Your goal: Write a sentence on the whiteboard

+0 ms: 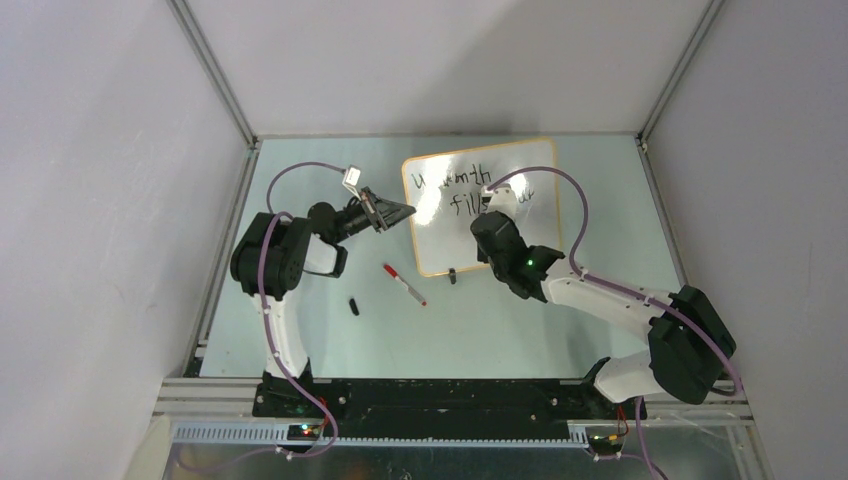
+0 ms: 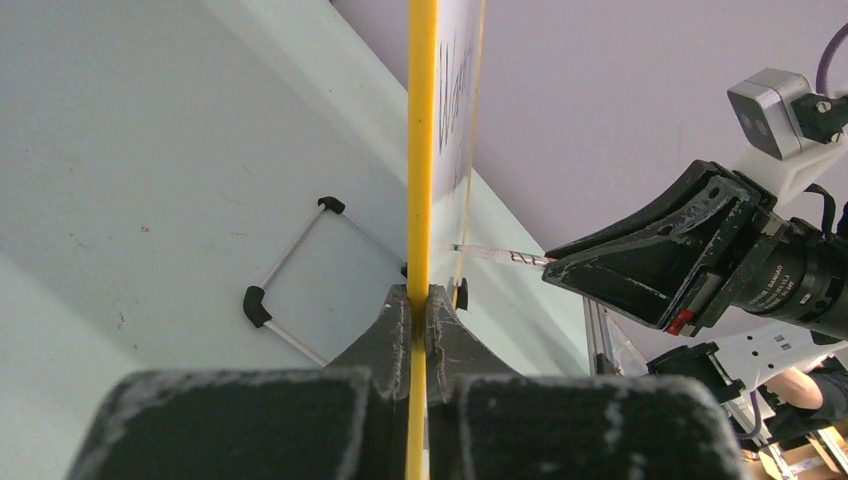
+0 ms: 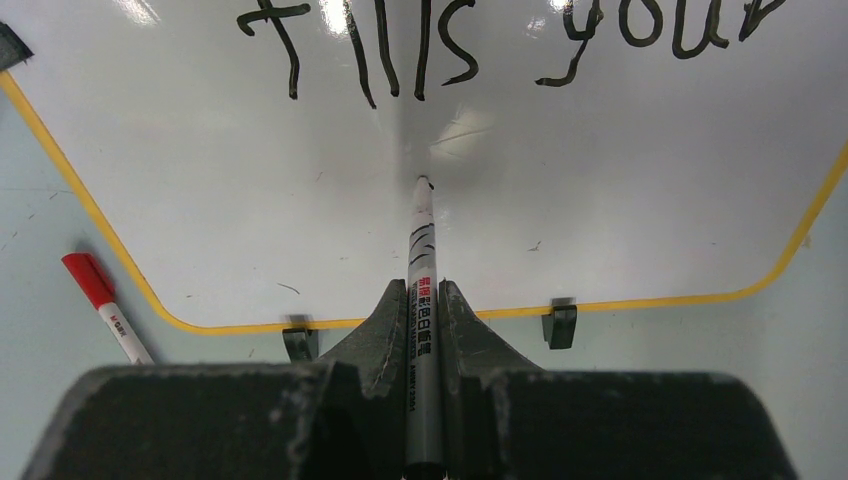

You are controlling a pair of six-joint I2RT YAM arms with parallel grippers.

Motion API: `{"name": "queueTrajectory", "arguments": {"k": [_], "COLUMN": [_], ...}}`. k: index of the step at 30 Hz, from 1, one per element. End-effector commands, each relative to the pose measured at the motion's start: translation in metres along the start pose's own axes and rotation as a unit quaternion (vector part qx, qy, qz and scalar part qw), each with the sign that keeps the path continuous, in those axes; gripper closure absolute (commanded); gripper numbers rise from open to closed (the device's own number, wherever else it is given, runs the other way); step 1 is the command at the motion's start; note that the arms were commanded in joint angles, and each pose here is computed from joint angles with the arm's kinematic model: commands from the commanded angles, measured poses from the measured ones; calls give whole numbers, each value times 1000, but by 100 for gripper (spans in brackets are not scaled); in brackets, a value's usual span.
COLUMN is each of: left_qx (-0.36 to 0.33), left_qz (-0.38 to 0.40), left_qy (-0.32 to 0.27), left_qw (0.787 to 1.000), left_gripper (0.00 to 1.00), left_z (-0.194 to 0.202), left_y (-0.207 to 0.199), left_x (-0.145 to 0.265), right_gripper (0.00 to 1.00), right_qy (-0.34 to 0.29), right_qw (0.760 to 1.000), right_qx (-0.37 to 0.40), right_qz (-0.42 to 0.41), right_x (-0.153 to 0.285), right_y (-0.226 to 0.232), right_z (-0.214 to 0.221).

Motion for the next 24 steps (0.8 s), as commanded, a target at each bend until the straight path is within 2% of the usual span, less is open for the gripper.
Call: {"name": "queueTrajectory", "arguments": {"k": [1,24], "left_qx": [-23,-26], "left_qz": [20,23], "left_qy": [-3,-3], "left_qw": [1000,999], "left_gripper": [100,100], "left_z": [-3,-5], "left_y": [-15,-16], "left_x": [0,-1], "right_gripper": [100,100], "right_qy": [-17,2], "right_qw": [1000,1000], "right_qx": [-17,4], "right_qz": [-10,-22], "right_x": [-2,0], "right_y": [7,11], "right_z": [-17,-9]}}
Point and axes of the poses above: each gripper's point midway between its finger pads, its own x axis back along the fingers, its own y axis along the line the jaws close on, z = x × y, the point moved 3 cm from there along x, back along the fingers, and after that the axes turned 4 degrees about x, right-handed, at the moved point
